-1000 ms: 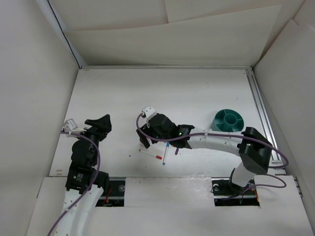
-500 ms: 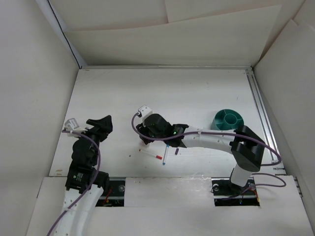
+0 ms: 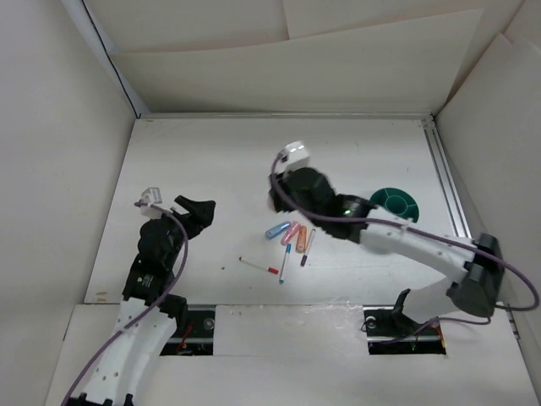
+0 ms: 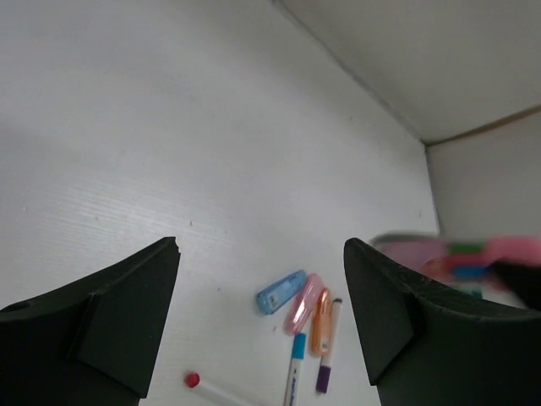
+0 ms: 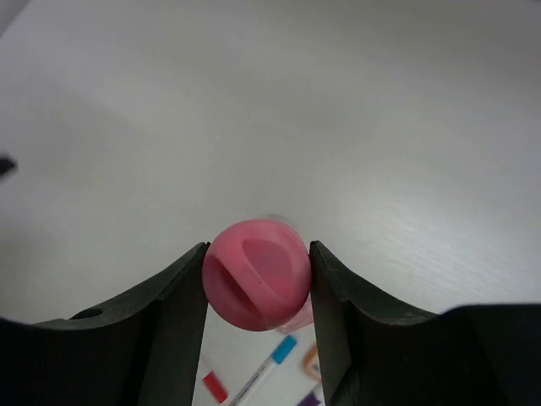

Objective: Sort the stationery into containers
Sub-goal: Pick up the stationery from the center of the board, then place the stationery in the storage box.

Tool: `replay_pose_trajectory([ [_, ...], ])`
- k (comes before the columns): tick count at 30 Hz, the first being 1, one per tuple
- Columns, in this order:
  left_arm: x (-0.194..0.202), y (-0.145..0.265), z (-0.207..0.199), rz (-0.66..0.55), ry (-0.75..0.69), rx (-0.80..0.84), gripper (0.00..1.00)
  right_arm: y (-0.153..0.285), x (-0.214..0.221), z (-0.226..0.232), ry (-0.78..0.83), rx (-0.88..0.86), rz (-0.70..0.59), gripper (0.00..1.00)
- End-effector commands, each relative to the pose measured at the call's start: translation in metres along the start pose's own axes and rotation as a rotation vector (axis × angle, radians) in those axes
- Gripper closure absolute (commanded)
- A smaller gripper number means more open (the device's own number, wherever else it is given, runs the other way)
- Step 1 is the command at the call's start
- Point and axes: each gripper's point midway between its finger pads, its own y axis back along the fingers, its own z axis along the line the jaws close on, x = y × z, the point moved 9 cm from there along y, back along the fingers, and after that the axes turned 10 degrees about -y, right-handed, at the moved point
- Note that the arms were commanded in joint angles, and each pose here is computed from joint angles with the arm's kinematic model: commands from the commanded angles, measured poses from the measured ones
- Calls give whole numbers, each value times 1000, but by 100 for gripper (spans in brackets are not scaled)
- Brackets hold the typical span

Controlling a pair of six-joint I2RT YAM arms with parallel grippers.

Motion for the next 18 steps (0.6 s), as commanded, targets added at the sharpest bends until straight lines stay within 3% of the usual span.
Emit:
replay_pose_trajectory([
  [1,25,-13,0,138,-47,131,26,52,-69,-65,-181,247,-258,72],
  [6,45,-20,-1,234,-52,253,29,91,-85,-159,-363,586,-397,72],
  [11,51,-24,-5,294,-60,329,29,124,-97,-208,-458,744,-476,72],
  [18,61,-30,2,336,-93,235,32,133,-71,-242,-499,903,-394,72],
])
